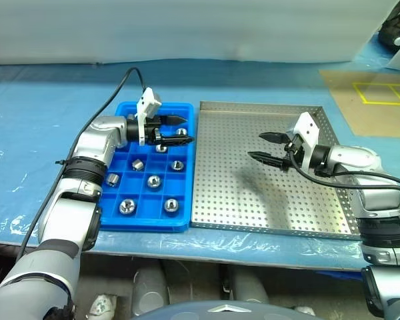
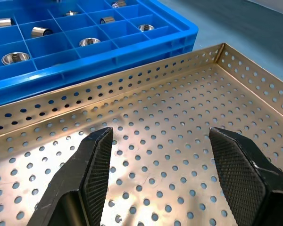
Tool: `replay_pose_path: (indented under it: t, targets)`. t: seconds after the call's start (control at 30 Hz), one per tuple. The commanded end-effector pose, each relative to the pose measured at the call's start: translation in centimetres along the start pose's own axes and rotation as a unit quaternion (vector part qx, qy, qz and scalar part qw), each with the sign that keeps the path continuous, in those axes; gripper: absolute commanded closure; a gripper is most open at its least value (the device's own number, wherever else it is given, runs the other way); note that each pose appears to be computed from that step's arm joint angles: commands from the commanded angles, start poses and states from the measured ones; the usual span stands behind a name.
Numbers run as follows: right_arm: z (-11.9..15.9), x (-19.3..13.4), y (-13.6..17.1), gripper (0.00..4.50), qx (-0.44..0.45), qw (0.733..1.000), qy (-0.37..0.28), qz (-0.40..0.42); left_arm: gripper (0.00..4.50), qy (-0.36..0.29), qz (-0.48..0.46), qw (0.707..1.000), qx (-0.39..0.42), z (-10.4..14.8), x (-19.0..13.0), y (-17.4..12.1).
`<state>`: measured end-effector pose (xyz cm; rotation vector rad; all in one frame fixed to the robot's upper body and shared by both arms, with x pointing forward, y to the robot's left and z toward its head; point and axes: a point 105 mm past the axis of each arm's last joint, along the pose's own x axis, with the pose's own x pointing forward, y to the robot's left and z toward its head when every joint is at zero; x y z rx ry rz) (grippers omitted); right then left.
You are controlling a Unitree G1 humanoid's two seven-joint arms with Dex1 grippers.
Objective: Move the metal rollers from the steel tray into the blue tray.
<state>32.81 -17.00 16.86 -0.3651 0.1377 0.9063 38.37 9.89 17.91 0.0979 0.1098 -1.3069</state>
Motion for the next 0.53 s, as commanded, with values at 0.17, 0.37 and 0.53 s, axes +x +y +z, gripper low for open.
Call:
replay_pose_path:
  t: [0.17,0.37,0.53]
  targets:
    - [2.2,-1.1,-1.2,1.18,-0.022,0.999,-0.023,-0.029,0.03,-0.011,-0.004,1.0,0.025,1.1,-0.4,0.1]
    - [2.0,-0.4,-1.3,1.18,-0.02,0.999,-0.024,-0.024,0.03,-0.01,-0.001,0.999,0.033,1.4,-1.0,0.0]
    - [2.1,0.0,-1.3,1.18,-0.018,0.999,-0.028,-0.018,0.03,-0.011,0.007,0.999,0.035,1.6,-1.5,0.0]
